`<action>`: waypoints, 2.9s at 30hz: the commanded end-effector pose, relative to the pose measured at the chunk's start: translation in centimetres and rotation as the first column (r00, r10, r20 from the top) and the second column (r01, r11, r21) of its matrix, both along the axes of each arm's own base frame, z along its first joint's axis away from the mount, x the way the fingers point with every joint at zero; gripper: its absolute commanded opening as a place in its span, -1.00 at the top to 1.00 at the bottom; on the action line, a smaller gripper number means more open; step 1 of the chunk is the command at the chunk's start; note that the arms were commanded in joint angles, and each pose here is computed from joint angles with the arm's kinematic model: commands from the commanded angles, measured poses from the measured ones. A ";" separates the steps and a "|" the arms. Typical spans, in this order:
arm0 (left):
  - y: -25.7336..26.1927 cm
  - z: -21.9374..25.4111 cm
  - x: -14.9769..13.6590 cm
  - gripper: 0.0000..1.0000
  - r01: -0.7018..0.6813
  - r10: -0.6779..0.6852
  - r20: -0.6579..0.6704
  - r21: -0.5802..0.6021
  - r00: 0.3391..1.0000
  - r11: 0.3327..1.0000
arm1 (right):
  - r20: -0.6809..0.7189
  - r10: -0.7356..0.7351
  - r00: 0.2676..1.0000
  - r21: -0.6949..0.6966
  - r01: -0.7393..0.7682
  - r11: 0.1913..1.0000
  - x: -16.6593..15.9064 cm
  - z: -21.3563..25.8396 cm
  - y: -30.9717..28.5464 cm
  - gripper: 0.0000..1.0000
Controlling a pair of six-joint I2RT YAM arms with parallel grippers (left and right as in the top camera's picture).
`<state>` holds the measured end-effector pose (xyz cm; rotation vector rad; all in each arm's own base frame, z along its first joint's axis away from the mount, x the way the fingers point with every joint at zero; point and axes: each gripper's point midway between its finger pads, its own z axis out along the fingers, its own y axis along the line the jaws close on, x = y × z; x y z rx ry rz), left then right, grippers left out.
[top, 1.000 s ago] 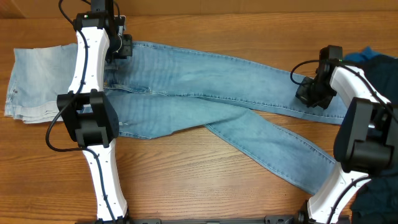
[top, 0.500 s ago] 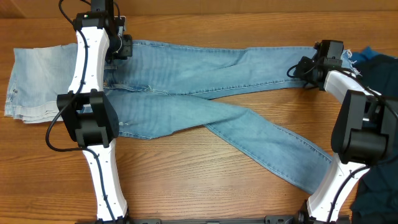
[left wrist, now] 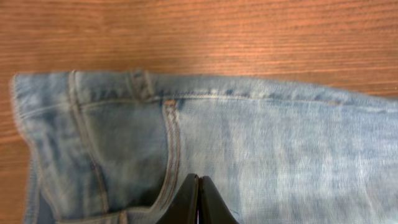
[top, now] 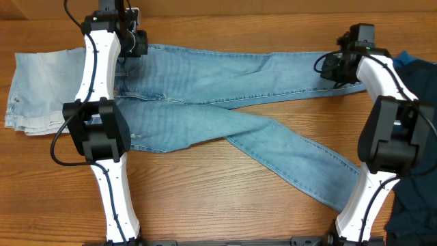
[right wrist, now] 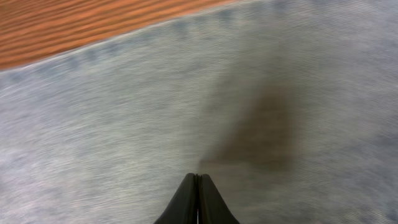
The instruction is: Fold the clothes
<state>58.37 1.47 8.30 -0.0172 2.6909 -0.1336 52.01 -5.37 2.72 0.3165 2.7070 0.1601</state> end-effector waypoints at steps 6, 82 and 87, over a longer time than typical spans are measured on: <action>-0.9 -9.7 -2.5 0.92 -0.027 0.020 -0.110 -0.056 0.994 0.998 | 0.049 0.082 0.995 -0.003 -0.082 0.997 1.0 1.3 1.5 0.92; 0.0 21.1 -14.8 -1.00 -0.236 0.236 0.003 -0.022 0.972 0.971 | -0.163 -0.323 0.932 0.021 0.331 0.943 -30.8 22.4 2.1 -0.72; 0.1 16.3 -13.3 -1.00 -0.236 0.235 -0.056 -0.012 0.970 0.972 | -0.353 -0.352 0.867 0.038 0.389 0.920 -33.9 15.3 1.8 -0.85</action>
